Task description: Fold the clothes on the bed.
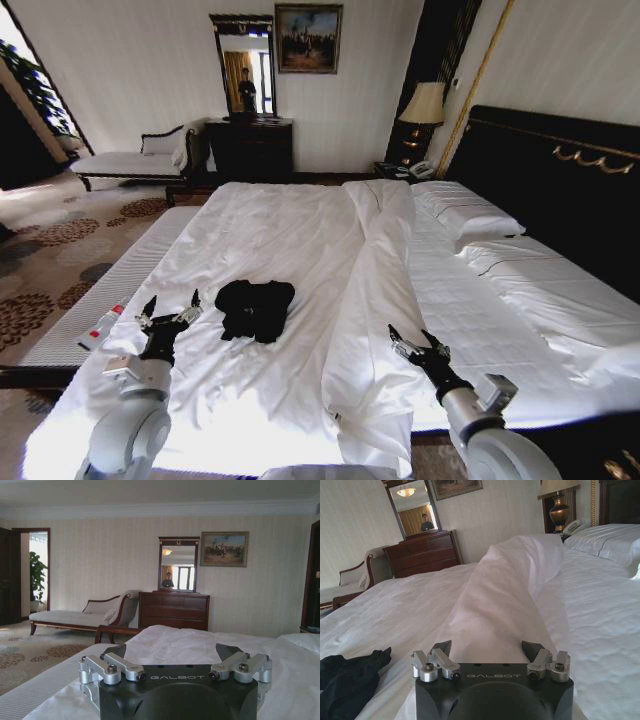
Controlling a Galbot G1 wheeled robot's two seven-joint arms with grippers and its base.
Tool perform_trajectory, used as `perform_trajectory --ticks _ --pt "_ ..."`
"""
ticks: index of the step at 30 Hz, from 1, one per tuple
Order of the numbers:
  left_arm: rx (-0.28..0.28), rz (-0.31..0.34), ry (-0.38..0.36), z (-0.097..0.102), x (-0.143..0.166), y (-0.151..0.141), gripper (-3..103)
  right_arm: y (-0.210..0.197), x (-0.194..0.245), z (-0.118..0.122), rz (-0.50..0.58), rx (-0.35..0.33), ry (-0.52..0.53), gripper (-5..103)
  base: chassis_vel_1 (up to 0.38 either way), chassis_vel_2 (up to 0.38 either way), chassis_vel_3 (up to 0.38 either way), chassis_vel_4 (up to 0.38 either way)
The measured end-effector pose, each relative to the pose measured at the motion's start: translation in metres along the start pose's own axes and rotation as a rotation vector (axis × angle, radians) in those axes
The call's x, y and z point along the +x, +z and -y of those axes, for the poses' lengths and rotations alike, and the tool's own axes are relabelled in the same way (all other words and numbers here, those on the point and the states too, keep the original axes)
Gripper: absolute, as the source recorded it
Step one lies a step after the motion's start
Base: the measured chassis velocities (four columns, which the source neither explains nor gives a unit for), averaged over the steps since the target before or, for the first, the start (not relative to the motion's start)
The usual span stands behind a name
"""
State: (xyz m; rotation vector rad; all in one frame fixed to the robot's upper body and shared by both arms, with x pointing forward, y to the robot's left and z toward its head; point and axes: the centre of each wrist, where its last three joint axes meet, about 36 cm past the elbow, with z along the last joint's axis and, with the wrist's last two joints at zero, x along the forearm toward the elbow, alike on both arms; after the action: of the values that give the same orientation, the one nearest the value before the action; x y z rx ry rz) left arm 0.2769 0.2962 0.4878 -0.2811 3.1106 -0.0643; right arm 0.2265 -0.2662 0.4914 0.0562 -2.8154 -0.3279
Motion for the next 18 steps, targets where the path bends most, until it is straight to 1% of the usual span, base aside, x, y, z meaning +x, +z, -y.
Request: perform_trajectory --ticks 3,5,8,9,12,13,14,15,18 --pt "0.002 -0.001 0.001 0.0006 -0.0003 0.0006 100 0.0007 0.0008 0.0004 -0.003 0.004 0.002 66 0.0 0.0 0.0 0.0" --pt "0.004 -0.002 0.002 0.0012 -0.0005 0.0009 100 0.0007 0.0009 0.0005 -0.003 0.005 0.003 66 0.0 0.0 0.0 0.0" --pt "0.006 -0.003 0.003 0.0026 -0.0005 0.0017 100 0.0016 0.0006 0.0008 0.0 0.009 0.011 49 0.0 0.0 0.0 0.0" --pt "0.006 -0.003 0.003 0.0026 -0.0005 0.0017 100 0.0016 0.0006 0.0008 0.0 0.009 0.011 49 0.0 0.0 0.0 0.0" --pt "0.005 -0.003 0.0 0.0018 -0.0005 0.0016 100 0.0022 0.0006 0.0001 0.003 0.011 0.013 33 0.0 0.0 0.0 0.0" --pt "0.005 -0.003 0.0 0.0018 -0.0005 0.0016 100 0.0022 0.0006 0.0001 0.003 0.011 0.013 33 0.0 0.0 0.0 0.0" --pt "0.004 -0.003 -0.001 0.0014 -0.0004 0.0016 100 0.0024 0.0006 -0.0001 0.004 0.011 0.014 28 0.0 0.0 0.0 0.0" --pt "0.003 -0.003 -0.003 0.0009 -0.0002 0.0016 100 0.0025 0.0006 -0.0003 0.006 0.011 0.014 28 0.0 0.0 0.0 0.0" --pt "0.003 -0.004 -0.007 0.0002 0.0005 0.0017 100 0.0048 -0.0005 0.0003 0.009 0.012 0.017 12 0.0 0.0 0.0 0.0"
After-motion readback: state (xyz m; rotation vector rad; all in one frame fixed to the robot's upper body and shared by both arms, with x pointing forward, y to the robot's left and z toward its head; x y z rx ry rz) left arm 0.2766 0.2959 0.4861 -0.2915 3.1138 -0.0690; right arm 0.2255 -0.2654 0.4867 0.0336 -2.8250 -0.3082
